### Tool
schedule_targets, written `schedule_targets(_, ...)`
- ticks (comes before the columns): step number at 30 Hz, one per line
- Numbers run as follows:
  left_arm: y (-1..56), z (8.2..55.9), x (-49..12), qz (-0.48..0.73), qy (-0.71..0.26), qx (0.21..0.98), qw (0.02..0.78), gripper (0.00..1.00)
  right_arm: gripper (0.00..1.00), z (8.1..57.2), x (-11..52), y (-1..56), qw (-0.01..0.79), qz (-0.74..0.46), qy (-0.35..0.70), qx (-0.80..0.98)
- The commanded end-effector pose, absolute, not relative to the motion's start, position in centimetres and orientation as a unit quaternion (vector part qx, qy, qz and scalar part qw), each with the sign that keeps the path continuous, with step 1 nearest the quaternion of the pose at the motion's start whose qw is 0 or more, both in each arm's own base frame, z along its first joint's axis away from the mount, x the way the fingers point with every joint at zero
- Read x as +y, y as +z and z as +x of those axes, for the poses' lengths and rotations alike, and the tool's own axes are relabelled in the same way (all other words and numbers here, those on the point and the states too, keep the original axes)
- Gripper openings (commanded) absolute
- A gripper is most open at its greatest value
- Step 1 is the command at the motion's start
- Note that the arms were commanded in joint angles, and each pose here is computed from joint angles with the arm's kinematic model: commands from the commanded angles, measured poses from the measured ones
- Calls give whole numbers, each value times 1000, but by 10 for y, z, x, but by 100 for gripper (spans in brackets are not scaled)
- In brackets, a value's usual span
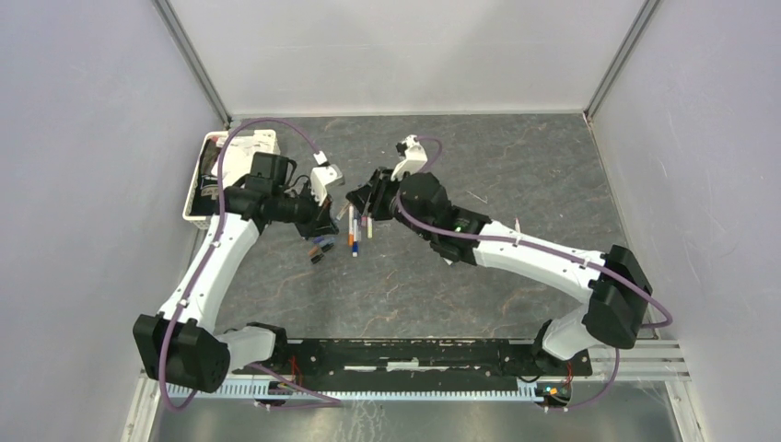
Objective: Open the pen caps
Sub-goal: Pick up the pen from the center of the board.
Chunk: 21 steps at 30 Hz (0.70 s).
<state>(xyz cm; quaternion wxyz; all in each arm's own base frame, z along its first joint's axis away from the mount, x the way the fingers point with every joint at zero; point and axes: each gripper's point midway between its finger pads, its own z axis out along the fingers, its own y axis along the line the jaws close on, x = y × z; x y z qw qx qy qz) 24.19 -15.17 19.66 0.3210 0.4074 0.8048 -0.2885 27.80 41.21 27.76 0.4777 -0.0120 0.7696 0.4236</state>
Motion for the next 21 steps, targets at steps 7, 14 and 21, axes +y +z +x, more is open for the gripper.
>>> schedule_targets(7,179,224,-99,641,-109,695,307,2,53,289,402,278,358,-177,461,793)
schedule_targets(14,178,221,-93,697,-69,651,293,2,54,247,432,238,225,-256,522,782)
schedule_targets(21,171,220,-91,725,-41,630,275,2,54,220,453,224,172,-274,554,767)
